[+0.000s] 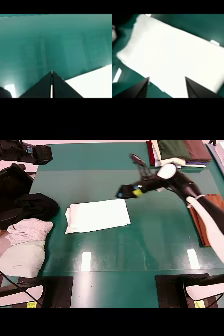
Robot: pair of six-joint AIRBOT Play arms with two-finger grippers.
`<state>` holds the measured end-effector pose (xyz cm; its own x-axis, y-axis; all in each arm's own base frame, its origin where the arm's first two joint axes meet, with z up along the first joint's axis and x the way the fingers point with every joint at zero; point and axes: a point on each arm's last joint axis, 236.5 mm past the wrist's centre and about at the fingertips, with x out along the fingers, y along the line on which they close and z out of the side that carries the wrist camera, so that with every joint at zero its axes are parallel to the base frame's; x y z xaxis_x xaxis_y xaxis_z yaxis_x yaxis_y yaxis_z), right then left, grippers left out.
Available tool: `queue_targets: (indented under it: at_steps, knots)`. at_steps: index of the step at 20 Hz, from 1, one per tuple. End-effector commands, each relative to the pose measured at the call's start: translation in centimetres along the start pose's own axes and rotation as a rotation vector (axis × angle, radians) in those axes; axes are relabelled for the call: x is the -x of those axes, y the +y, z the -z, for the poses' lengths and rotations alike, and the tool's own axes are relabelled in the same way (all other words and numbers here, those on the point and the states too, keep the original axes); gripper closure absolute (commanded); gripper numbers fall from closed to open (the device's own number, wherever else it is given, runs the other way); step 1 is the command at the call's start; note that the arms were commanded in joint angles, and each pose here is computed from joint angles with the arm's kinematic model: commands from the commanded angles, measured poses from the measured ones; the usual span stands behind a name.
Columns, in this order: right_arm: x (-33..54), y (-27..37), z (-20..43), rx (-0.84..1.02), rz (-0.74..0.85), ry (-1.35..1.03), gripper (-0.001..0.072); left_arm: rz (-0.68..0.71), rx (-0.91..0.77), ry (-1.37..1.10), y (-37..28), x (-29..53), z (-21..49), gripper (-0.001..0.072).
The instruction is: Fold the shirts.
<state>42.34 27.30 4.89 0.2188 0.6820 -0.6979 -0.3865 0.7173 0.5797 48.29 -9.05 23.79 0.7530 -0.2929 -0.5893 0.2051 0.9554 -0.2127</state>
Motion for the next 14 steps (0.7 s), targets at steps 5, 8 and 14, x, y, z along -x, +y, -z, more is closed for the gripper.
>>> queue_targets:
  at_steps: [5, 8, 14]
  knots:
    - [-2.8, -9.8, 6.7, -0.423, -0.053, 0.09, 0.0098, 0.015, 0.008, 0.01, -0.2, -0.2, 0.5, 0.0684]
    - [-6.7, -7.5, 6.8, -0.45, -0.129, 0.088, 0.0115, 0.018, 0.016, 0.042, -0.1, -0.8, 1.5, 0.0684]
    - [-11.6, -2.4, 5.8, -0.342, -0.248, 0.106, 0.0451, 0.074, 0.036, 0.035, -1.8, -0.9, 1.4, 0.0685]
